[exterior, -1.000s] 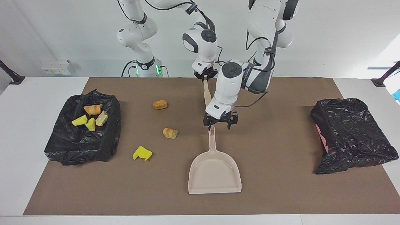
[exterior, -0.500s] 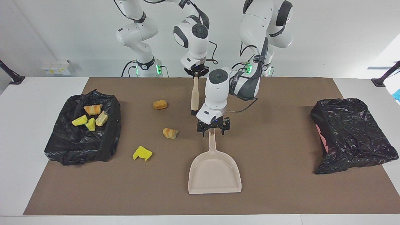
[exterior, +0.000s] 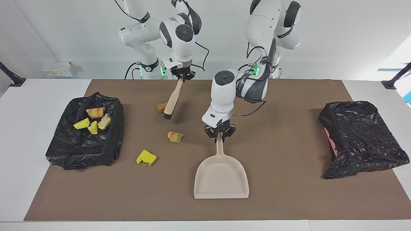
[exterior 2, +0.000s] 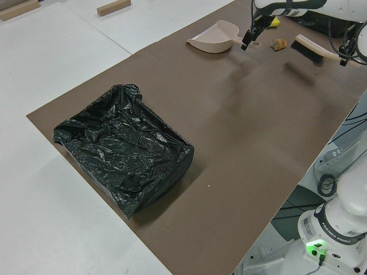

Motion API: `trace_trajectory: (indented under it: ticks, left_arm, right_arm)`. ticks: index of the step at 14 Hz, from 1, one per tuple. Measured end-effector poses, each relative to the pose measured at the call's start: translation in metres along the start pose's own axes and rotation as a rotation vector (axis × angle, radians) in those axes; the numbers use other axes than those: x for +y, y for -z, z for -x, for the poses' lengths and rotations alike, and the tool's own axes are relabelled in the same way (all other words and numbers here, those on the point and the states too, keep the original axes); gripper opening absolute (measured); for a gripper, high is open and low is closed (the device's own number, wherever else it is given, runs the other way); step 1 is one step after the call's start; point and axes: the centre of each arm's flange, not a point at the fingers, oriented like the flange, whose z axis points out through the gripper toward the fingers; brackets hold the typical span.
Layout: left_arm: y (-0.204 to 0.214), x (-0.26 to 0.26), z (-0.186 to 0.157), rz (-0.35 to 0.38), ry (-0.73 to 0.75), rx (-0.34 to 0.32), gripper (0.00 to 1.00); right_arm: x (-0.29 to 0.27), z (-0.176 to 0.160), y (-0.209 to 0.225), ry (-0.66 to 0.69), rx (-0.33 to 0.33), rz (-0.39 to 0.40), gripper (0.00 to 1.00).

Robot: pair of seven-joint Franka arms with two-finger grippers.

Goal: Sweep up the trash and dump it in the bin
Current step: 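Grasp the dustpan handle with the left gripper while the right gripper grasps the brush, then sweep the orange chunks toward the dustpan with the right gripper's brush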

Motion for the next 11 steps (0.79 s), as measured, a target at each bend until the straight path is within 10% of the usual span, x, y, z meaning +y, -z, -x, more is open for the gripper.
trace_trajectory:
  ticks: [11]
  left_arm:
    - [0.031,-0.104,-0.031,-0.029,-0.513,-0.061,0.32]
  right_arm:
    - [0.034,-0.007,-0.032,-0.359,-0.192,-0.004,0.26]
